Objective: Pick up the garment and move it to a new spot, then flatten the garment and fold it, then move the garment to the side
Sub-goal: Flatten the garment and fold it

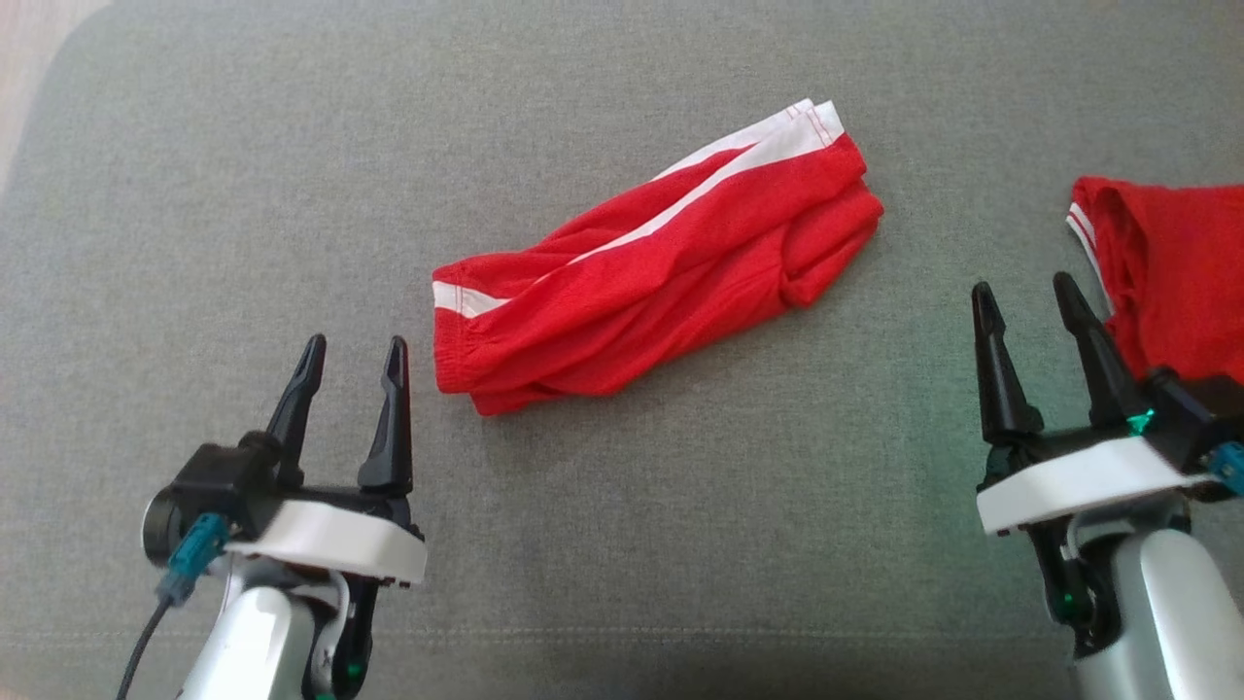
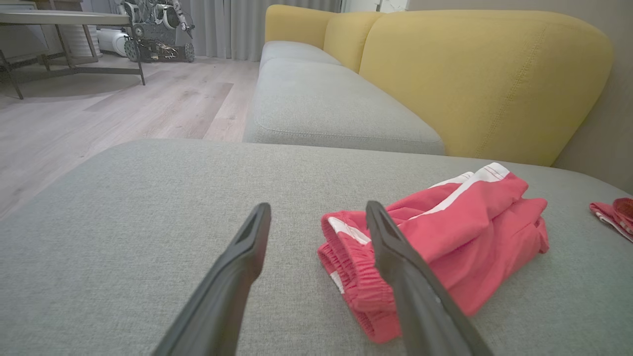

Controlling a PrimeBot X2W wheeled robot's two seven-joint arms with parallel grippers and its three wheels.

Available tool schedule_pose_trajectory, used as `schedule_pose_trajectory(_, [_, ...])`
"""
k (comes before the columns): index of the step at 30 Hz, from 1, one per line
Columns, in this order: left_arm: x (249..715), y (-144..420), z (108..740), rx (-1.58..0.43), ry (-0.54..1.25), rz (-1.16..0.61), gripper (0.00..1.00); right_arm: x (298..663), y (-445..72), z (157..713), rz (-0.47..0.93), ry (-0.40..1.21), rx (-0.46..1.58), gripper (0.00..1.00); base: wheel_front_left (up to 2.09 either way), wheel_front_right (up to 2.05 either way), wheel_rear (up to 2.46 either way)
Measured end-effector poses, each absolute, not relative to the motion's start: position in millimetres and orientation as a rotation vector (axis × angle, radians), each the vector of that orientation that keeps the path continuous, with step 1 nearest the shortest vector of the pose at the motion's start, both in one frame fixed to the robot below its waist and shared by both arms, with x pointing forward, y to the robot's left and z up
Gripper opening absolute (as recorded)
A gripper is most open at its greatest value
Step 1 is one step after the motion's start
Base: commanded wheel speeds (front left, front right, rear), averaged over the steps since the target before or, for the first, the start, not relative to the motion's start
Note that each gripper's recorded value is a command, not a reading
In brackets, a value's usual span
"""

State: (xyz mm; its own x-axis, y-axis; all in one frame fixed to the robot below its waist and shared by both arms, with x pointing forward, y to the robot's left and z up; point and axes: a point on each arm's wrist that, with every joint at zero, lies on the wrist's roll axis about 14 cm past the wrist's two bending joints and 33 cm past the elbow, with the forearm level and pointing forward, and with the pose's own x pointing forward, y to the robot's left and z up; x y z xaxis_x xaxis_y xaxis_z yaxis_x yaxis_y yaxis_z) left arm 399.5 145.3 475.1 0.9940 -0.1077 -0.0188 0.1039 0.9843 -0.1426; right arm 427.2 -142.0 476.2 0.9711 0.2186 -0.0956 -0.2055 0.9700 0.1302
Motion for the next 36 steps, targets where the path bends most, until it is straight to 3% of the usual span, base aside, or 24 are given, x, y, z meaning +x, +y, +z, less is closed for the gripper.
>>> schedule_pose_trajectory(21, [398.9, 149.1, 476.4, -0.152, 0.019, -0.091, 1.0, 433.0, -141.2, 468.5, 0.207, 0.163, 0.123, 1.0, 0.0, 0.0, 0.0])
schedule_pose_trajectory(30, [422.8, 144.7, 486.2, -0.174, -0.022, -0.109, 1.0, 503.1, -110.5, 449.3, 0.274, 0.212, 0.12, 1.0, 0.0, 0.0, 0.0])
schedule_pose_trajectory(36, [427.4, 152.8, 477.6, -0.176, -0.003, -0.078, 1.0, 533.9, -90.9, 409.6, 0.302, 0.33, 0.105, 1.0, 0.0, 0.0, 0.0])
